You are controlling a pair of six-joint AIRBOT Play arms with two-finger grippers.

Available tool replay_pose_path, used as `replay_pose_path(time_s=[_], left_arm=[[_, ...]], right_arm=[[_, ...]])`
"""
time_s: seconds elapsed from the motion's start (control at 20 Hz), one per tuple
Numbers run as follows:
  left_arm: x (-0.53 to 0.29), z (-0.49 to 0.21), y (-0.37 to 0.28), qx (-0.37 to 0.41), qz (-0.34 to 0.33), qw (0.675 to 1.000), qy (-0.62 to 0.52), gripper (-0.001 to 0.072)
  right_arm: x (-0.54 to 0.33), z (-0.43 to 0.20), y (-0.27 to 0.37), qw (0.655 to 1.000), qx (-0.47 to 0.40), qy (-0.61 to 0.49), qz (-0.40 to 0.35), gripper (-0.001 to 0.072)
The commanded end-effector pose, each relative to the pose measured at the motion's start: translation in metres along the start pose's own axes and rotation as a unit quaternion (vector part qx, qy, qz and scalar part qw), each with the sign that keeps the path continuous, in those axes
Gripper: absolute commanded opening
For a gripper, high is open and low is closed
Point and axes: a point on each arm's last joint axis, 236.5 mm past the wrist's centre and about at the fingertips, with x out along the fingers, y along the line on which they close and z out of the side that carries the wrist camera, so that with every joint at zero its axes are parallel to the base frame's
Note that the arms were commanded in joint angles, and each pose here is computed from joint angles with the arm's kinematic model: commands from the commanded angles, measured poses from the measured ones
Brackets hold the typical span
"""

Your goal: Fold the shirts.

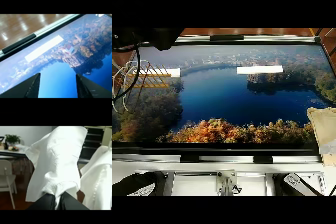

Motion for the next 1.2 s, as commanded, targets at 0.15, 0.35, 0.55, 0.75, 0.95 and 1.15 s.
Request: replay_pose_path(time_s=[0.15, 0.35, 0.55, 0.75, 0.95, 1.15], left_arm=[[-0.002, -0.011, -0.004, -0.013, -0.008, 1.000, 0.025, 0.0533], [-0.002, -0.012, -0.004, -0.012, -0.008, 1.000, 0.026, 0.0533], [0.001, -0.014, -0.004, -0.013, -0.008, 0.999, 0.029, 0.0533], [0.006, -0.018, -0.003, -0.014, -0.009, 0.999, 0.034, 0.0533], [0.019, -0.028, -0.001, -0.018, -0.012, 0.999, 0.047, 0.0534], [0.034, -0.041, 0.001, -0.030, -0.012, 0.997, 0.065, 0.0533]], right_arm=[[0.025, -0.056, 0.002, 0.996, -0.010, 0.084, 0.010, 0.0104], [0.001, -0.042, -0.001, 0.996, 0.016, 0.088, 0.024, 0.0568], [-0.058, -0.024, -0.023, 0.993, 0.027, 0.112, 0.020, 0.0567], [-0.120, -0.049, -0.043, 0.978, 0.038, 0.206, 0.018, 0.0568], [-0.166, -0.045, -0.004, 0.962, 0.077, 0.229, 0.130, 0.0567], [-0.223, -0.052, 0.141, 0.841, 0.158, 0.320, 0.407, 0.0567]])
